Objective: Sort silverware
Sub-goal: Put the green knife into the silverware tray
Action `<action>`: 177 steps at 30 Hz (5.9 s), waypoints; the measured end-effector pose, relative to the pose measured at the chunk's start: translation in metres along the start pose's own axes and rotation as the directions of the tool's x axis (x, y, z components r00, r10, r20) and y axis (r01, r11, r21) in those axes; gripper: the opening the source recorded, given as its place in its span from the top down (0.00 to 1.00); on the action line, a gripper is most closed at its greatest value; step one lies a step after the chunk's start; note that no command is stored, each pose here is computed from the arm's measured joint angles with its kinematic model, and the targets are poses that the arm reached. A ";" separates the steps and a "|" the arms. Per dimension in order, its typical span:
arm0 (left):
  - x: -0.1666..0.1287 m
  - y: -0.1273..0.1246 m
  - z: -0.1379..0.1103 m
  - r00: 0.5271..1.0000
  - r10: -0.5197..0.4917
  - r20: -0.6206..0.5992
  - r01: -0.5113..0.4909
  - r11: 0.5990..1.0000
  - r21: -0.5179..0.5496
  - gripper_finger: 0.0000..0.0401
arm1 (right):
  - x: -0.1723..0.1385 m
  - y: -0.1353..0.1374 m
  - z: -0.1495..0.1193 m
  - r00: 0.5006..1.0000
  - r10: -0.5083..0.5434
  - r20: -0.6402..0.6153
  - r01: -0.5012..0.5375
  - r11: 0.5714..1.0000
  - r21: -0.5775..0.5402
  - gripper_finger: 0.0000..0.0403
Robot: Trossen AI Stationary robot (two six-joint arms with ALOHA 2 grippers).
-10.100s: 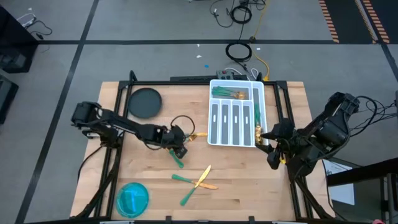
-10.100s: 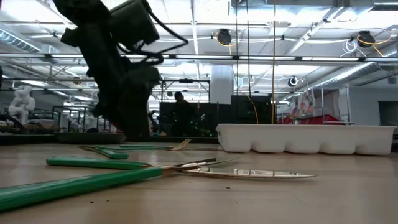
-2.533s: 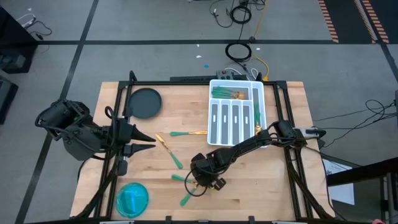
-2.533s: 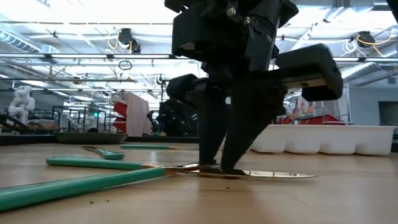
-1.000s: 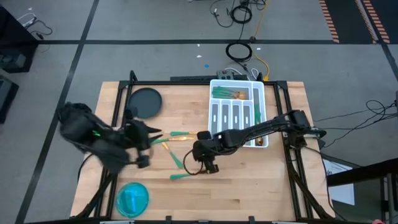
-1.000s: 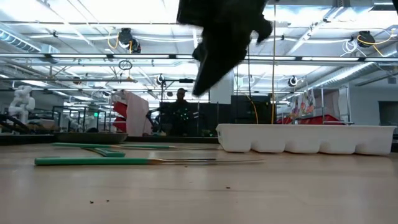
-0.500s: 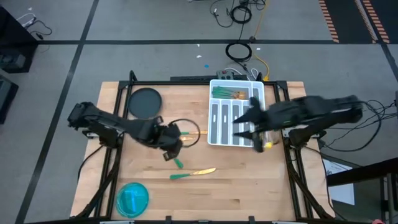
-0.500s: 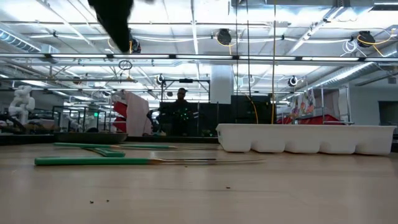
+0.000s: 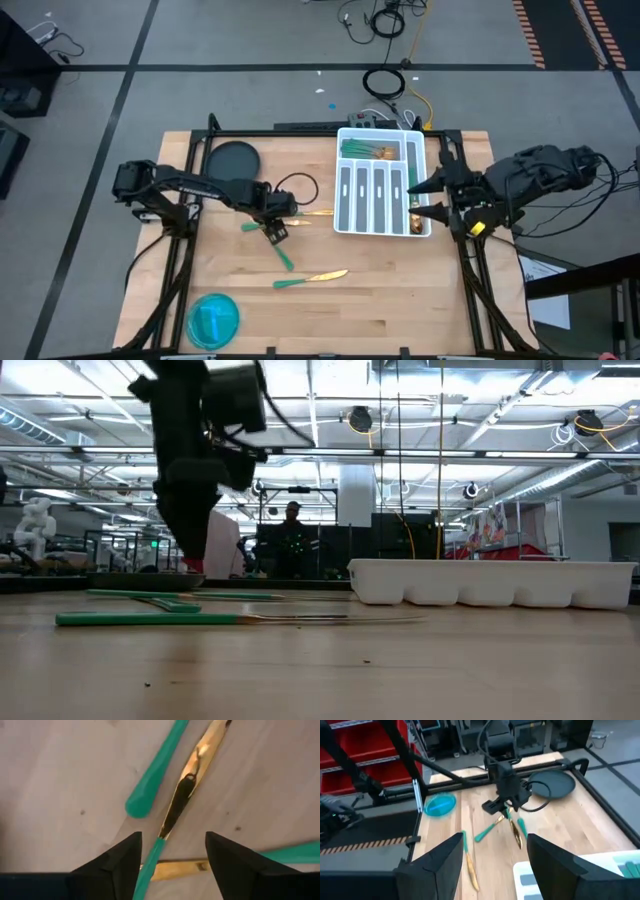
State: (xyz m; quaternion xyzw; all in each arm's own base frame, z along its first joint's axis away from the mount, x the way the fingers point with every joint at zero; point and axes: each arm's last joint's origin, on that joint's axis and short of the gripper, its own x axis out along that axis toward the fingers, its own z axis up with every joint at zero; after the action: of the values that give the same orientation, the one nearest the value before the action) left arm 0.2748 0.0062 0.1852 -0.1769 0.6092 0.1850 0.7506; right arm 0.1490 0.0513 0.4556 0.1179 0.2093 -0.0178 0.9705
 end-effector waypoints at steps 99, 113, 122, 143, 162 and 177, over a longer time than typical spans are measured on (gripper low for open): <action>0.005 -0.033 0.141 0.742 -0.063 0.667 0.568 0.589 -0.576 0.95 | -0.010 -0.001 0.002 0.997 0.076 0.021 -0.077 0.995 0.063 0.47; 0.021 -0.045 0.170 0.876 0.033 0.481 0.364 0.609 -0.705 0.95 | -0.010 0.000 0.001 0.995 0.099 0.008 -0.100 0.994 0.042 0.47; 0.024 -0.040 0.169 0.878 0.113 0.465 0.329 0.564 -0.758 0.95 | -0.010 0.000 0.001 0.995 0.099 0.008 -0.099 0.995 0.025 0.47; 0.058 -0.064 0.175 0.939 0.064 0.337 0.232 0.607 -0.760 0.95 | -0.010 -0.001 0.001 0.995 0.096 0.002 -0.096 0.995 0.006 0.47; 0.060 -0.062 0.174 0.961 -0.006 0.277 0.224 0.609 -0.761 0.78 | -0.010 -0.001 0.001 0.996 0.092 0.002 -0.092 0.995 -0.041 0.47; 0.038 -0.066 0.184 0.922 -0.071 0.381 0.319 0.697 -0.642 0.61 | -0.010 -0.001 0.001 0.995 0.095 0.001 -0.095 0.993 -0.065 0.47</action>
State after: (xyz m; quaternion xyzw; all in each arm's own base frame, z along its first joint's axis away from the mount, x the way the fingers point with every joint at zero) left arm 0.4706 0.0419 0.1861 -0.4759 0.3395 0.3438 0.7349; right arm 0.1401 0.0504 0.4601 0.0962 0.2020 0.0348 0.9740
